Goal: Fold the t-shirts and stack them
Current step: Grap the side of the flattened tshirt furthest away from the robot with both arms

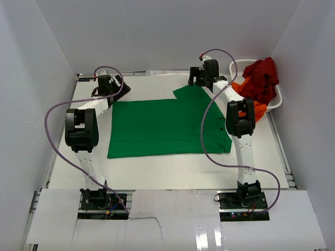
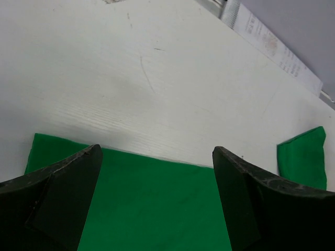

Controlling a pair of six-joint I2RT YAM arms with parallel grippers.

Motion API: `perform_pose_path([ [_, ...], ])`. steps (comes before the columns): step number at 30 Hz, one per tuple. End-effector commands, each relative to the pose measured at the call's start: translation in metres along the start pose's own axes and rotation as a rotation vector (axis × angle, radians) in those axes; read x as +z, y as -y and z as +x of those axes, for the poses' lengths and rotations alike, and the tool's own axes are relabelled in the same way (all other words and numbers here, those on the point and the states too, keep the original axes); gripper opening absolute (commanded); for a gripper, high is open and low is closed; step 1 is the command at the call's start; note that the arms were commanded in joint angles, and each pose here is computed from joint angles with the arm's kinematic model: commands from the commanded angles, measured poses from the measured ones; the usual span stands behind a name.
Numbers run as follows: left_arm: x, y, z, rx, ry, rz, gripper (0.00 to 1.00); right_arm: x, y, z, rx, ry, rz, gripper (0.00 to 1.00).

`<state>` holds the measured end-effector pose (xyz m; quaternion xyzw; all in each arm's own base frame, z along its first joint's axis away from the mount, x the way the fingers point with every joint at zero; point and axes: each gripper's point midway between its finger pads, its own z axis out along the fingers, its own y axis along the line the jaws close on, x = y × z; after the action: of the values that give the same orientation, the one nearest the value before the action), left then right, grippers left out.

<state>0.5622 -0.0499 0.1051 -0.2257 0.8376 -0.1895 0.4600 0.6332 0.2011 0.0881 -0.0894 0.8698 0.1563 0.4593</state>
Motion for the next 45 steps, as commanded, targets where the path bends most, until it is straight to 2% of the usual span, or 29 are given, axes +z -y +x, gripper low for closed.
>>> perform_pose_path([
  [1,-0.002,0.008,-0.022,0.024,0.05,0.034,0.97,0.012,0.01,-0.022,0.028,0.107,0.026,0.86],
  [11,0.002,-0.01,-0.012,0.028,0.03,-0.028,0.98,0.038,0.021,-0.006,0.141,0.08,0.023,0.8],
  [18,0.003,-0.041,-0.021,-0.002,0.042,-0.092,0.97,0.044,0.026,0.007,0.169,0.056,0.031,0.64],
  [20,0.005,-0.044,-0.022,-0.004,0.042,-0.101,0.98,0.045,0.027,0.007,0.166,0.056,0.036,0.56],
  [24,0.009,-0.056,-0.013,-0.012,0.001,-0.153,0.97,0.045,0.029,0.009,0.158,0.048,0.045,0.49],
  [25,0.011,-0.06,-0.01,-0.013,-0.007,-0.162,0.97,0.046,0.03,0.01,0.158,0.047,0.048,0.46],
  [26,0.011,-0.06,-0.009,-0.012,-0.014,-0.164,0.96,0.045,0.032,0.009,0.155,0.048,0.05,0.36],
  [29,0.015,-0.064,-0.003,-0.012,-0.033,-0.173,0.94,0.045,0.032,0.007,0.145,0.055,0.051,0.33],
  [31,0.018,-0.066,0.001,-0.008,-0.045,-0.175,0.92,0.045,0.033,0.007,0.139,0.061,0.057,0.23],
  [35,0.022,-0.077,0.011,-0.013,-0.082,-0.217,0.88,0.044,0.034,0.002,0.119,0.072,0.06,0.18],
  [38,0.025,-0.082,0.017,-0.014,-0.097,-0.228,0.86,0.043,0.034,0.002,0.114,0.071,0.057,0.18],
  [41,0.026,-0.084,0.022,-0.015,-0.111,-0.234,0.71,0.043,0.033,0.004,0.111,0.066,0.053,0.17],
  [45,0.018,-0.088,0.02,-0.024,-0.104,-0.271,0.67,0.042,0.034,0.001,0.105,0.069,0.059,0.17],
])
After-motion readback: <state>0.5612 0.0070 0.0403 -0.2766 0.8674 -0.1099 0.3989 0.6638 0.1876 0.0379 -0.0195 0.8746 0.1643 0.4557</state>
